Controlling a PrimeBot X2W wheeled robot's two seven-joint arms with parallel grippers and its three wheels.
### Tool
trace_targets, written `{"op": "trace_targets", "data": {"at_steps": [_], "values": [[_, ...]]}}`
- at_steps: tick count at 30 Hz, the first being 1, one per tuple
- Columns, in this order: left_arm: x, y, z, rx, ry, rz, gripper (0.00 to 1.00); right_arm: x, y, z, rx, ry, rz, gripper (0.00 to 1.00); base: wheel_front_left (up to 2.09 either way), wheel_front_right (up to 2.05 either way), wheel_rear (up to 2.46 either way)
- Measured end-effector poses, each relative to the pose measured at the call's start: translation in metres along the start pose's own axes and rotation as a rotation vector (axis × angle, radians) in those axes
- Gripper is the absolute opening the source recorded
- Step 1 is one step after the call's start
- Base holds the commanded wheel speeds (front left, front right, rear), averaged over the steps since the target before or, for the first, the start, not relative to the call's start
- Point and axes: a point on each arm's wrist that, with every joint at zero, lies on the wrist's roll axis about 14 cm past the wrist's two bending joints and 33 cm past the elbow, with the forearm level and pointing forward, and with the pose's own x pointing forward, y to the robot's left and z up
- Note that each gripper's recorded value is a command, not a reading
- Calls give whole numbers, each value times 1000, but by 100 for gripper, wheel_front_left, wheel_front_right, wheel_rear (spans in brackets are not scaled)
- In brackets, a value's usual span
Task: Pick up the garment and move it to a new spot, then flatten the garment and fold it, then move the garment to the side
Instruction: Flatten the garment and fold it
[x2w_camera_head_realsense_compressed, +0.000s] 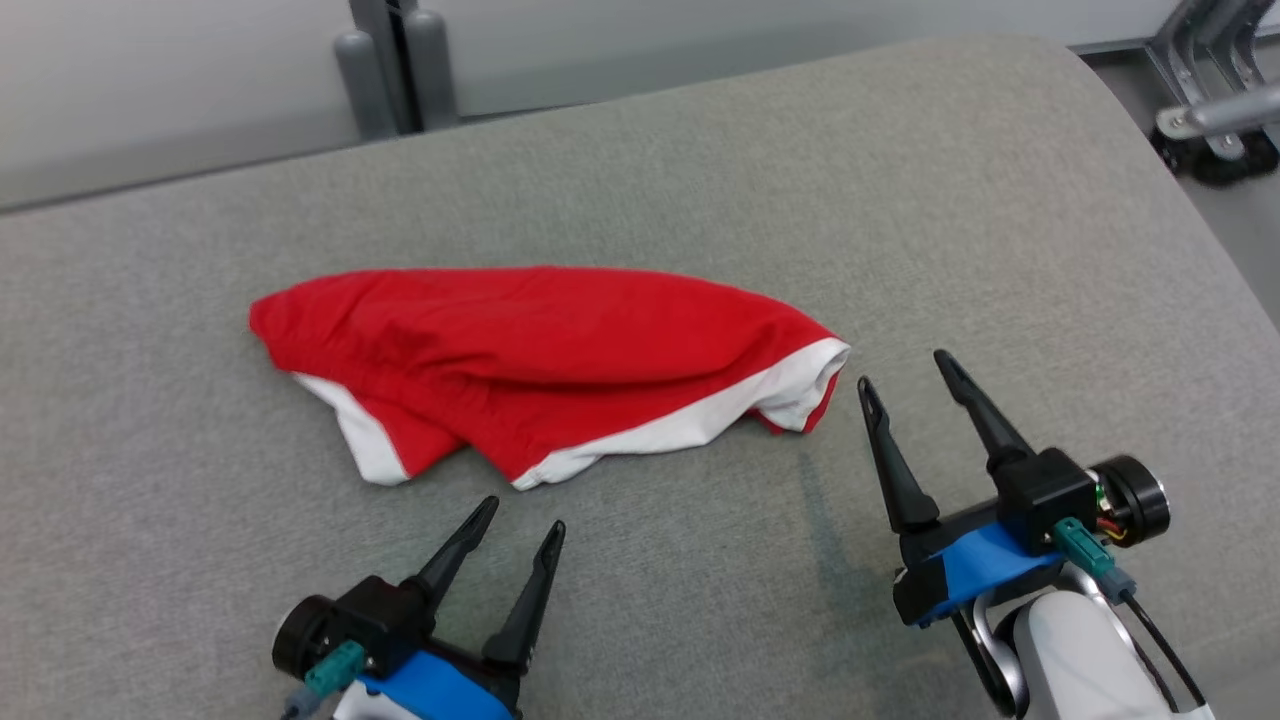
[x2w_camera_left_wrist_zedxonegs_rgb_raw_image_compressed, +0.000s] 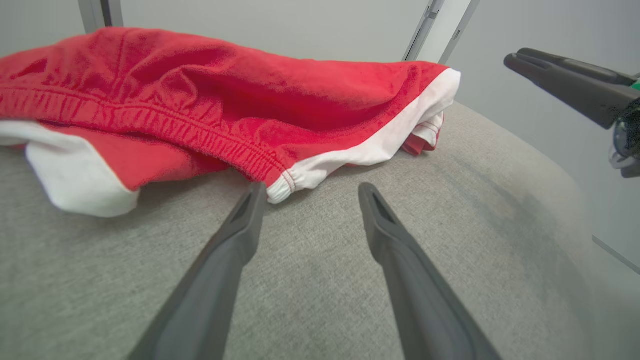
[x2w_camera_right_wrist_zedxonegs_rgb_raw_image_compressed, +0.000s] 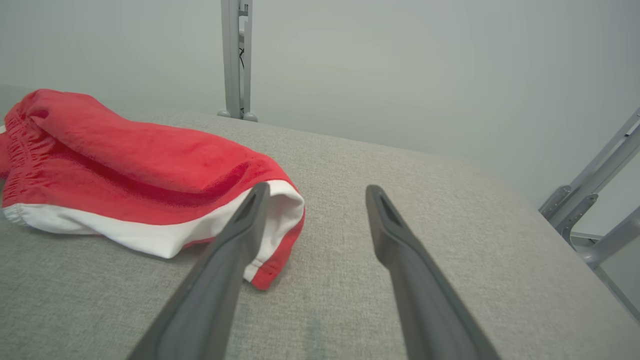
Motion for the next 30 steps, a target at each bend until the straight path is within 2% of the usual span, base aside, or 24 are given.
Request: {"op": "trace_targets", "data": {"at_steps": [8, 15, 16, 18, 25, 30], "values": [[17, 17, -27, -3, 83, 1, 100, -18, -14, 3, 31, -13, -57, 100, 0, 0, 0], [28, 17, -20, -41, 53, -12, 100, -25, -17, 2, 40, -10, -72, 100, 0, 0, 0], [29, 18, -20, -42, 51, -12, 91, -25, -17, 2, 39, -10, -73, 100, 0, 0, 0], [31, 19, -18, -49, 45, -8, 0, -26, -18, 3, 40, -11, -76, 100, 0, 0, 0], [32, 23, -2, -76, -1, 17, 0, -26, -18, 6, 44, -23, -77, 100, 0, 0, 0], [17, 36, 30, -84, -99, 96, 0, -20, -6, 9, 61, -38, -40, 100, 0, 0, 0]]}}
